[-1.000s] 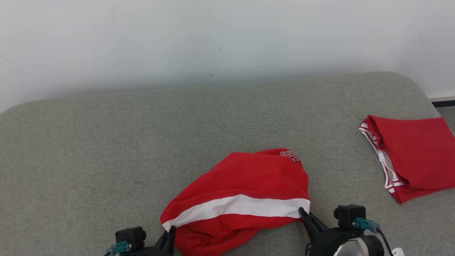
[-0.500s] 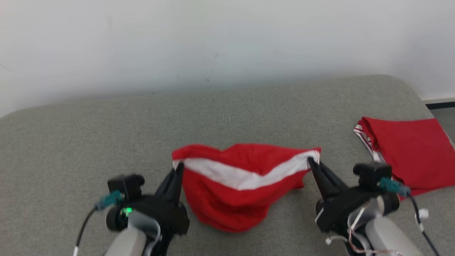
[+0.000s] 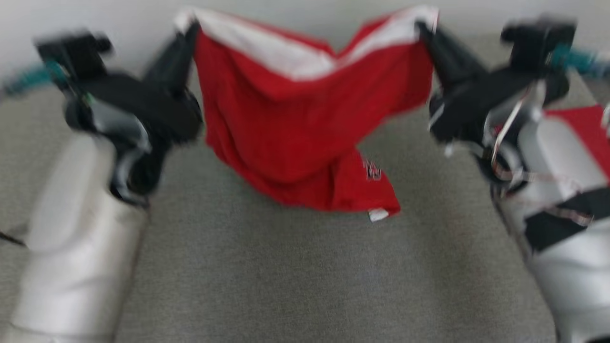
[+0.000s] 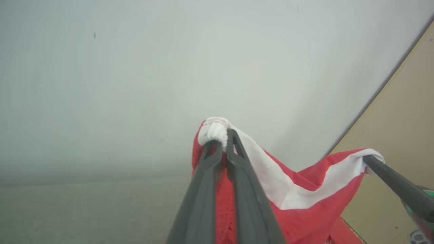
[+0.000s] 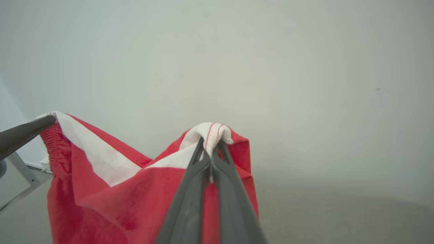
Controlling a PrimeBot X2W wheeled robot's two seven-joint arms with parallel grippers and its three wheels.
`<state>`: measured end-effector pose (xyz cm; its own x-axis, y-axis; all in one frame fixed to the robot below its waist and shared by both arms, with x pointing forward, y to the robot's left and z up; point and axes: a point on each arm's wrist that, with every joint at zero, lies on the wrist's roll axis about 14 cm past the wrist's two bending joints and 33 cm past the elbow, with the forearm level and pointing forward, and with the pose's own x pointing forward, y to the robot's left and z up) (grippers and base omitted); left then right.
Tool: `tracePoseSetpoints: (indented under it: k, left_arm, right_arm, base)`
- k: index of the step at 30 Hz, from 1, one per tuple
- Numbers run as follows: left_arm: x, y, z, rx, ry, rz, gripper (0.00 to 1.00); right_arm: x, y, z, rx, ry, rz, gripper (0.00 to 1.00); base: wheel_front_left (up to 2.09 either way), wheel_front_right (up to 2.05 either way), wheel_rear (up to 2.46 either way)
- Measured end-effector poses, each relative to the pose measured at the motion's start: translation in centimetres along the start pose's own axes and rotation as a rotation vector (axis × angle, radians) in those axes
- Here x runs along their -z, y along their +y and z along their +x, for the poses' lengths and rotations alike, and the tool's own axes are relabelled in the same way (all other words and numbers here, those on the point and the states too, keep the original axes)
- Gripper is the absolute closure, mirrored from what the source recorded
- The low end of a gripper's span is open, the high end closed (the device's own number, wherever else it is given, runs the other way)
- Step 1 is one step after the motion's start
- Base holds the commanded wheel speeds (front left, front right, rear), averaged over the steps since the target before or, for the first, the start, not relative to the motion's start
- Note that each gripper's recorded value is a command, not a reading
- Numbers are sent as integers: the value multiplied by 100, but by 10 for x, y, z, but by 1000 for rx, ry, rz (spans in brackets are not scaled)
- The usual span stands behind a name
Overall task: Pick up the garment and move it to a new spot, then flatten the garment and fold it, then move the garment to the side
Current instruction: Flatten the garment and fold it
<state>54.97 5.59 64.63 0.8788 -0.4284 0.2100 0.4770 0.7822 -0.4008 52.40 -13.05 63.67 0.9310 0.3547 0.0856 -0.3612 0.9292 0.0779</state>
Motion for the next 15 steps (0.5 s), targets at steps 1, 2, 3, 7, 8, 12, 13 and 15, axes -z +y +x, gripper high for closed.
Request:
tracePoseSetpoints:
  k: [1, 2, 3, 7, 8, 12, 13, 15]
  left_arm:
    - [-12, 2, 12, 6, -26, 1, 100]
    - [-24, 5, 24, 14, -49, -1, 100]
    - [-35, 7, 35, 20, -75, 3, 100]
    - [-74, 20, 74, 28, -202, -17, 100]
    - [-82, 24, 81, 29, -242, -25, 100]
    - [-99, 45, 104, 32, -386, -73, 100]
    - [-98, 52, 107, 26, -415, -78, 100]
    - [-92, 66, 111, 15, -469, -103, 100]
  right_arm:
    - [-9, -7, 12, 10, -17, -11, 100]
    - [-18, -15, 24, 23, -34, -21, 100]
    - [-27, -22, 35, 36, -58, -38, 100]
    - [-66, -52, 78, 95, -194, -72, 100]
    - [-73, -57, 86, 105, -231, -81, 100]
    - [-86, -75, 115, 140, -373, -111, 100]
    - [-87, -80, 120, 148, -406, -117, 100]
    - [-76, -88, 130, 168, -425, -119, 100]
  base:
    - [0, 0, 0]
    - [0, 0, 0]
    - [0, 0, 0]
    - [0, 0, 0]
    - [0, 0, 0]
    - [0, 0, 0]
    - [0, 0, 0]
    - [0, 0, 0]
